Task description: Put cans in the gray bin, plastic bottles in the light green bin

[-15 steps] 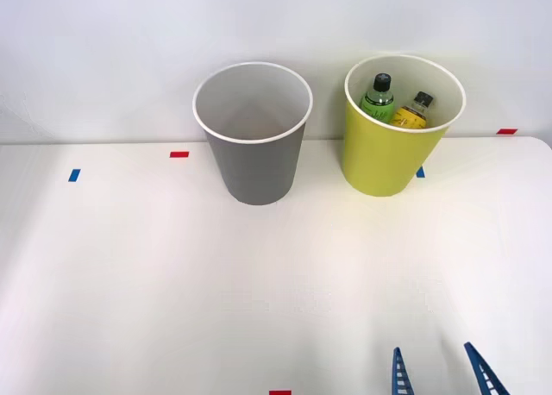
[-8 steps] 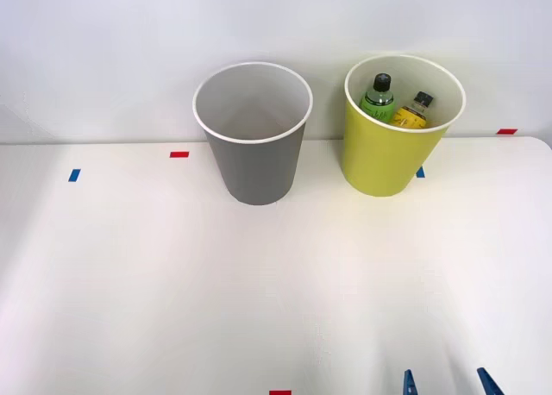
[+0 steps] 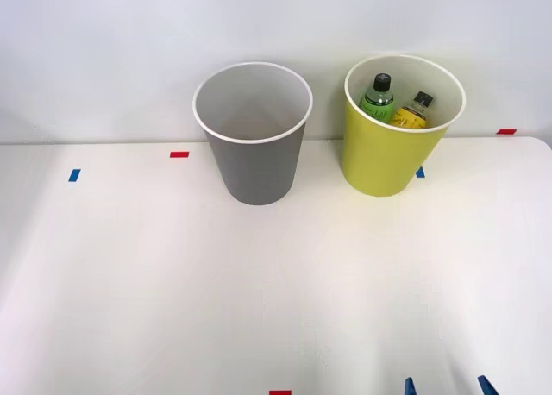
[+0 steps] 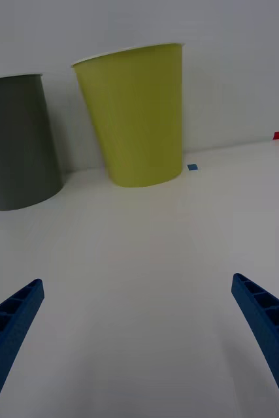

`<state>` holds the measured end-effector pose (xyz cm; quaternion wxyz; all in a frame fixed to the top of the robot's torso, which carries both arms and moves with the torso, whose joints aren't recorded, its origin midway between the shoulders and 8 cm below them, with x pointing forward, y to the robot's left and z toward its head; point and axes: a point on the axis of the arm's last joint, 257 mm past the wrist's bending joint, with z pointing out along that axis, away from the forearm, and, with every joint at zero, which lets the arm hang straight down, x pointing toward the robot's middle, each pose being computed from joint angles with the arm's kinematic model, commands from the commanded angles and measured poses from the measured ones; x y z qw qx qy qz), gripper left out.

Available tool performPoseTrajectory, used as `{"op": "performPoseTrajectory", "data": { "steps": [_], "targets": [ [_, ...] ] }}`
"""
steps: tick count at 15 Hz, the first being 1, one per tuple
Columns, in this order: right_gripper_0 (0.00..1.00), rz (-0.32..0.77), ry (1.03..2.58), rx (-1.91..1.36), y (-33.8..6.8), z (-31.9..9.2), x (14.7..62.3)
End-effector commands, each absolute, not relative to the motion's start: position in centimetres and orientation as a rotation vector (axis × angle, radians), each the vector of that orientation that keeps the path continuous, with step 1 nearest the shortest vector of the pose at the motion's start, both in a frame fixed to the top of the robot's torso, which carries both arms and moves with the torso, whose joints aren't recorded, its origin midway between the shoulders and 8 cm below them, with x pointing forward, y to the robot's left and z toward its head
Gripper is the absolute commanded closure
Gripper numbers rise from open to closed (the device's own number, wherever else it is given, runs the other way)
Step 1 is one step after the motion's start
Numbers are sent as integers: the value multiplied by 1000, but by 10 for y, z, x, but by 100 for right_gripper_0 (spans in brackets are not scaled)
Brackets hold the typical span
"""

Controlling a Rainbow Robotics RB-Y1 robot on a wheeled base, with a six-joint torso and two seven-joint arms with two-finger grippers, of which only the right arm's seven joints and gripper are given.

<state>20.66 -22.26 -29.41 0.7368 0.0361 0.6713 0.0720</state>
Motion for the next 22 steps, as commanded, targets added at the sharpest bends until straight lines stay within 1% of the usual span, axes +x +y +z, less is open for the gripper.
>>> {"op": "performPoseTrajectory", "data": {
  "steps": [1,22],
  "targets": [
    [0,163,1476,72,-219,-294,206],
    [0,163,1476,72,-219,-294,206]
  ]
}}
